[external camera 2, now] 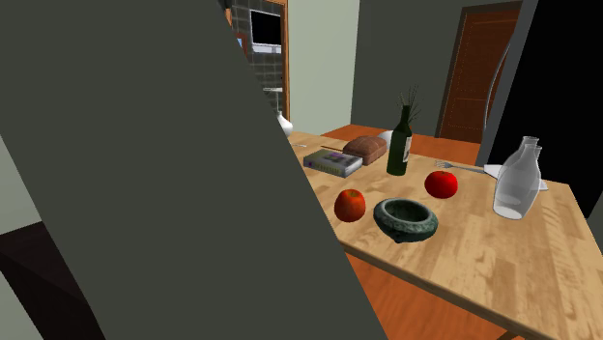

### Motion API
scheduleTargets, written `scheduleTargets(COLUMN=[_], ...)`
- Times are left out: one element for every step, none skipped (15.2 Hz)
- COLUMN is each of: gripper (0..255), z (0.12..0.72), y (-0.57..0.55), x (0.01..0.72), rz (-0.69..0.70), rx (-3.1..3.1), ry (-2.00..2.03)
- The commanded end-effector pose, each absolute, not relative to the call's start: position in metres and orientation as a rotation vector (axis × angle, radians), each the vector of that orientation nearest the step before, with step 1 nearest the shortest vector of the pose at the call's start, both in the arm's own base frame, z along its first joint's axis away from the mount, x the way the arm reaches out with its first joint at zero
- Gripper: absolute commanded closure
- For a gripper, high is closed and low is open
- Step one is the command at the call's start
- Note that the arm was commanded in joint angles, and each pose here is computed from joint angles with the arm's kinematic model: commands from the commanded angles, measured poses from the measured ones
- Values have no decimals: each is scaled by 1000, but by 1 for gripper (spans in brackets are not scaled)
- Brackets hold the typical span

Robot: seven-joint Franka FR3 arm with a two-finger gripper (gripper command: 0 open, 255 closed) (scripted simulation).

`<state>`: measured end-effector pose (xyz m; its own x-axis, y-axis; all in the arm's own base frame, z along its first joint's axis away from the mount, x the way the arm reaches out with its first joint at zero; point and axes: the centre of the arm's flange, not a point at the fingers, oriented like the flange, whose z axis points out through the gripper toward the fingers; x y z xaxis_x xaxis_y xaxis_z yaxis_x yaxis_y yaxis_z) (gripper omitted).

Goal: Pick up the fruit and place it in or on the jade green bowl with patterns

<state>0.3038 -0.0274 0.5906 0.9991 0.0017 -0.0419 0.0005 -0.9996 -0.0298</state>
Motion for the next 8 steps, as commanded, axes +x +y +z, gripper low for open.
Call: scheduleTargets(gripper=[0, 0, 0, 0, 0, 0, 0, 0], z=[591, 582, 573, 565, 556, 548, 539, 530], y=[-27, -20, -13, -6, 2, 10, 17, 25], x=[304, 311, 318, 325, 332, 338, 345, 351], rz=[65, 65, 65, 64, 64, 64, 63, 63], rx=[-3111, -3112, -3112, -3113, -3113, -3113, -3113, -3112], ry=[-2, -24, -47, -69, -92, -114, -137, -159])
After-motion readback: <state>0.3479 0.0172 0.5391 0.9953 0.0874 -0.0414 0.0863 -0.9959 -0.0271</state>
